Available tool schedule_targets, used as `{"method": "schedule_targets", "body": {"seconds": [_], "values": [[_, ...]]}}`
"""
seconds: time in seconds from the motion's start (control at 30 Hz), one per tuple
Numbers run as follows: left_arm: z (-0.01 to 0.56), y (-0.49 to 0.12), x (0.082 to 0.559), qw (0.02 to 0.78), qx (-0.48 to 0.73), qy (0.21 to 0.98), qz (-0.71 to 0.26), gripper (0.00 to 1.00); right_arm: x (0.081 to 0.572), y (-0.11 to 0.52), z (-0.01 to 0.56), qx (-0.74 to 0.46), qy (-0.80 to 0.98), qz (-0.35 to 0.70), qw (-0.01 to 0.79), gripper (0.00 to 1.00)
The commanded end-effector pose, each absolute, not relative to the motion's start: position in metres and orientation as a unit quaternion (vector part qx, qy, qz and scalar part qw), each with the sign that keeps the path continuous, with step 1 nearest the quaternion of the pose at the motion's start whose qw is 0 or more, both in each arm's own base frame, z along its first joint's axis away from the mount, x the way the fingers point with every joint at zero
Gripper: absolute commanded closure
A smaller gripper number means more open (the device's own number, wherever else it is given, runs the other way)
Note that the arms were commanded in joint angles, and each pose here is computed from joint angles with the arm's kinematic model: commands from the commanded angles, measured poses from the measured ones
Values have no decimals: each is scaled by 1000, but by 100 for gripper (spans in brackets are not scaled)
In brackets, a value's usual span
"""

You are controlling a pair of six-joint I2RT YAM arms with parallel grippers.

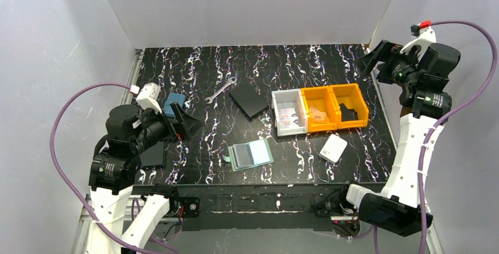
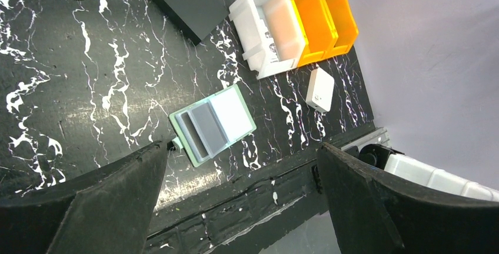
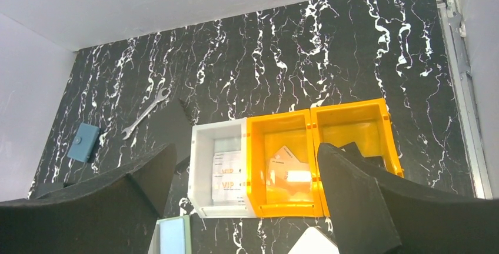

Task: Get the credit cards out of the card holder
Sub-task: Reset both arms

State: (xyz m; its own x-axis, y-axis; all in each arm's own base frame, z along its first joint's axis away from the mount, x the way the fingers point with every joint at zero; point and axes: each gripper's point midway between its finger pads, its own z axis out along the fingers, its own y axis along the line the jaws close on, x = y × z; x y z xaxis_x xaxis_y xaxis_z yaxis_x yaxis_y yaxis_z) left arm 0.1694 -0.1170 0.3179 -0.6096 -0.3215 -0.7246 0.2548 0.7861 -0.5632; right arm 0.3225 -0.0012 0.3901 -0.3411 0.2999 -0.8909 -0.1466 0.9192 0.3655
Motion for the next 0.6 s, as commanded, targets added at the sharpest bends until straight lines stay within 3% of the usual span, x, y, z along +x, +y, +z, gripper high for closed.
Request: {"method": "schedule_targets", "body": {"seconds": [0.0, 0.57], "values": [[317, -122, 164, 442, -8, 829, -343, 2, 323, -3, 397, 38, 781, 183, 596, 2], [311, -122, 164, 441, -9, 829, -343, 2, 321, -10, 378, 44, 787, 160, 594, 2]]}}
